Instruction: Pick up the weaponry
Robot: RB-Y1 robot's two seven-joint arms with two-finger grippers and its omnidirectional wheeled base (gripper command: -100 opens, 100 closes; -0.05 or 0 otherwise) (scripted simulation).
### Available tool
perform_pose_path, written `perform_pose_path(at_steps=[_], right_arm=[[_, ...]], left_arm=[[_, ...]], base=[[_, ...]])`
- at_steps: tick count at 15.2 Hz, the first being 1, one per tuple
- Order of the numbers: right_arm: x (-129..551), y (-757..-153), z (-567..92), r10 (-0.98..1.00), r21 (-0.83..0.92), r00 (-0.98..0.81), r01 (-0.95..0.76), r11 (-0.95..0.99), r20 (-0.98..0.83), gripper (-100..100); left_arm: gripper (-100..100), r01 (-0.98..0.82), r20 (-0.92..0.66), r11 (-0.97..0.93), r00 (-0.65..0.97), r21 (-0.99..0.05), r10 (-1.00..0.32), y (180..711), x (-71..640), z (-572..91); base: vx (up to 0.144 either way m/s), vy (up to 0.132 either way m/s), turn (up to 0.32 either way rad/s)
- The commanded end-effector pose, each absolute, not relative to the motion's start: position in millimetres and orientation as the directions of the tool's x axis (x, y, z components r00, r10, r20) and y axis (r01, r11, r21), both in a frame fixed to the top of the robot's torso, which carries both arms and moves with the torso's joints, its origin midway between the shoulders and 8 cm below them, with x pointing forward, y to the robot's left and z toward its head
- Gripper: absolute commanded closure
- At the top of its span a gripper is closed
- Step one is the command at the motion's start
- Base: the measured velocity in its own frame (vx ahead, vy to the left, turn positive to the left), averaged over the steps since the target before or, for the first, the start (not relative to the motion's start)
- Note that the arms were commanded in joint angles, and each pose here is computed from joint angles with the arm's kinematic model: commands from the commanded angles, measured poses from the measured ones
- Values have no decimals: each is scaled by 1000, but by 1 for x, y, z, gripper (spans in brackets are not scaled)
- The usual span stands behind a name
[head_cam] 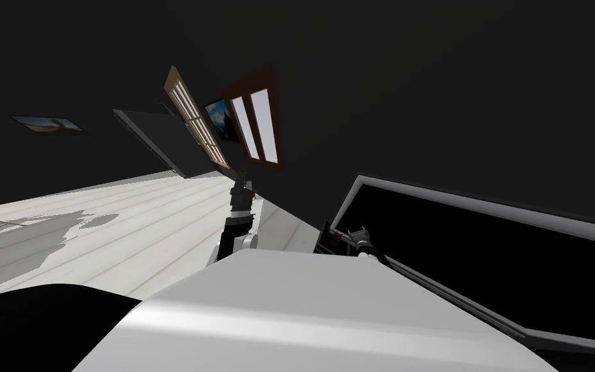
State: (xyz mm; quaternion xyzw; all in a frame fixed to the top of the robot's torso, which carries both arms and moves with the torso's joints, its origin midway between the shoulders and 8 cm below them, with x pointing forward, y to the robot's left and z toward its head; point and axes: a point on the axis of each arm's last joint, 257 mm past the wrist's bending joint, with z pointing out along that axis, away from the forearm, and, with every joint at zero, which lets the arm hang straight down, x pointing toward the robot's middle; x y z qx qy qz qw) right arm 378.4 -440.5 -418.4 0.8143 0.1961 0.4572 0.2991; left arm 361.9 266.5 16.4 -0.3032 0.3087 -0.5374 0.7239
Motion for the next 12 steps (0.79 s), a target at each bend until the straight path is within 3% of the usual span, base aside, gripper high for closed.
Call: perform_pose_path(at_steps=[1,12], right_arm=[[366,-450,-440,538,618,554,52,-785,636,-100],[313,-476,-523,227,365,735,-29,-931,639,-100]], left_arm=[[0,591,-121,239,232,-771,-965,267,362,16],[0,591,-121,239,232,-771,-965,267,362,16]], base=[[53,61,91],[50,43,60]])
